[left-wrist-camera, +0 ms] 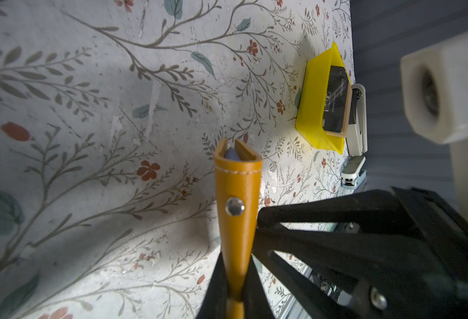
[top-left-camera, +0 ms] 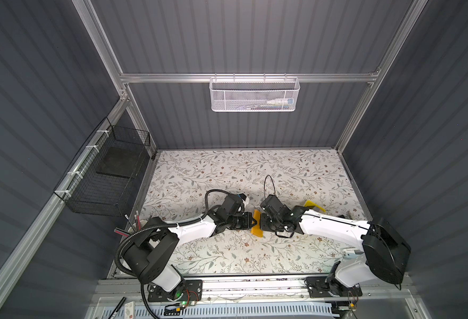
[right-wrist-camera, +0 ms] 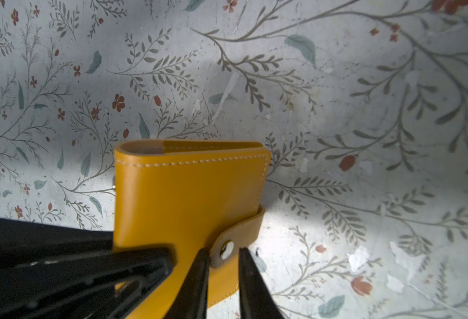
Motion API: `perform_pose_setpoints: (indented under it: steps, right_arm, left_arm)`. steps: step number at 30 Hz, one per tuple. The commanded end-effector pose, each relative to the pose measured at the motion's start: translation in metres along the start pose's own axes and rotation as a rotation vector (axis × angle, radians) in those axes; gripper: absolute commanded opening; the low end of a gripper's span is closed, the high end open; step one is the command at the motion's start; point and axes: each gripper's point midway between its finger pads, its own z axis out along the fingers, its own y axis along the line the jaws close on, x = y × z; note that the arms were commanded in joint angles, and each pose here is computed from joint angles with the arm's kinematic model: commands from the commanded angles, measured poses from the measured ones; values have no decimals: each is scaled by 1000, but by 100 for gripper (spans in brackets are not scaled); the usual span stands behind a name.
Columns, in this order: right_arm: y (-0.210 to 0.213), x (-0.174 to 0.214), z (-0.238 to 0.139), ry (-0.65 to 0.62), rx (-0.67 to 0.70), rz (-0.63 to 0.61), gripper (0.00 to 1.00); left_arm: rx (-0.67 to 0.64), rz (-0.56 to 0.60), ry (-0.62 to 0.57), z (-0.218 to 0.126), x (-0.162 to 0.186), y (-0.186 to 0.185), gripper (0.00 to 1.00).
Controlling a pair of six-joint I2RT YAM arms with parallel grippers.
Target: Put the credit cards into the card holder
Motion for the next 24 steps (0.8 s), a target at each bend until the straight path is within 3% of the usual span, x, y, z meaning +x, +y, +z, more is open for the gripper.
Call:
perform_pose_setpoints:
  steps: [1,7,17,24]
  right_arm:
    - [-19,0,0,-8,113,-12,18]
    - [-24,-4,-4,-23,178,-22,15]
    - [-2,-2,3,-5,64,-37,18]
    - [-7,-3,1,-16,84,-40,16]
  left_arm:
    - [8,41,-13,-5,-7,-11,6]
    - [3,45,-10,-4,-7,-10,6]
    - [3,47,-5,-3,-6,-11,6]
    - [-4,51,-9,-4,-6,-11,6]
